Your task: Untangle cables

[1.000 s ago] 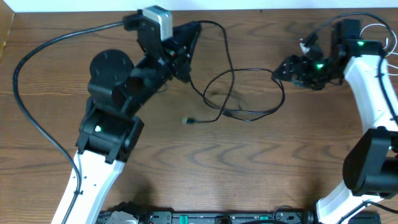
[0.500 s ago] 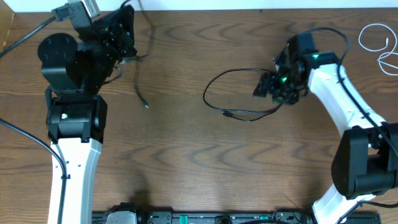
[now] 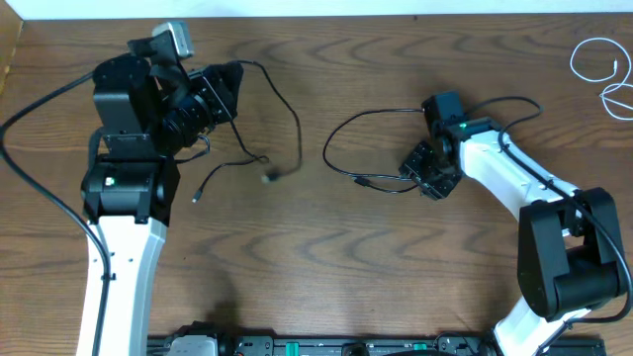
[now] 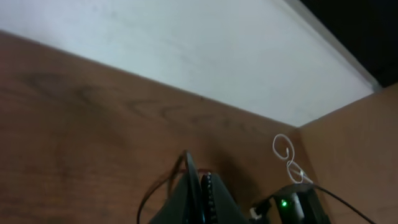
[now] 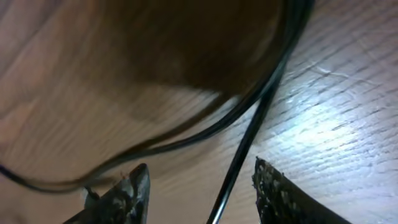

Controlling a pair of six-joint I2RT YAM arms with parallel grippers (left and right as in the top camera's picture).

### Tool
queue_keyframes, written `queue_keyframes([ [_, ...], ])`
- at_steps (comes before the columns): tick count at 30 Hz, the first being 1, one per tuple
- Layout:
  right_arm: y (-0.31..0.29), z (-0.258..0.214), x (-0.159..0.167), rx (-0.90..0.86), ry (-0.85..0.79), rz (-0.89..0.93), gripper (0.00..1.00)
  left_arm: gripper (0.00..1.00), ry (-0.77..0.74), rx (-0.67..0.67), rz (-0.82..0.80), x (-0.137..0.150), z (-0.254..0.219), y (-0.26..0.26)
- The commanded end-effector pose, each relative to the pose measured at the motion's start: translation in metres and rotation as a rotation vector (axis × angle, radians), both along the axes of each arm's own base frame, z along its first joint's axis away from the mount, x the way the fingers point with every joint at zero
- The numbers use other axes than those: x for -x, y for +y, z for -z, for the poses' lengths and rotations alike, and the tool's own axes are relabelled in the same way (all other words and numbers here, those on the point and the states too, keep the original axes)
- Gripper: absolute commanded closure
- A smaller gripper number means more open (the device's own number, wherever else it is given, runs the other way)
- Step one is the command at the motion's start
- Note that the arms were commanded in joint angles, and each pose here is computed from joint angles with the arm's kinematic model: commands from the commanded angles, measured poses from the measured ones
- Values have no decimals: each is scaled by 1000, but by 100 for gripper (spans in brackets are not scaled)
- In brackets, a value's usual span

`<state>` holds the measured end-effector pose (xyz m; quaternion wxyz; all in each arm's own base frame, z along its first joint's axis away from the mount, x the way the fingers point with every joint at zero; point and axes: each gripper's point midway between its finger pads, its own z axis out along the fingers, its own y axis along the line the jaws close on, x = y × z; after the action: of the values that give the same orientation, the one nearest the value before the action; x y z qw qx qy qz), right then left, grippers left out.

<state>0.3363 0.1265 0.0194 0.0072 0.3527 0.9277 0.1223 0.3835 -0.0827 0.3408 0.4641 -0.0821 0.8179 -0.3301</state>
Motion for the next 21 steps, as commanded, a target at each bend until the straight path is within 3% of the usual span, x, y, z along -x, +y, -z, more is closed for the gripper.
queue_keyframes([
  [1, -4, 13, 4, 15, 27, 154, 56, 93, 43, -11, 22, -4, 12, -3],
  [4, -5, 17, 4, 15, 24, 174, 61, 93, 83, -11, 28, -5, 24, -5],
  [21, -46, 26, -8, 156, -14, 256, 70, 93, 163, -21, 123, -4, 52, -43],
])
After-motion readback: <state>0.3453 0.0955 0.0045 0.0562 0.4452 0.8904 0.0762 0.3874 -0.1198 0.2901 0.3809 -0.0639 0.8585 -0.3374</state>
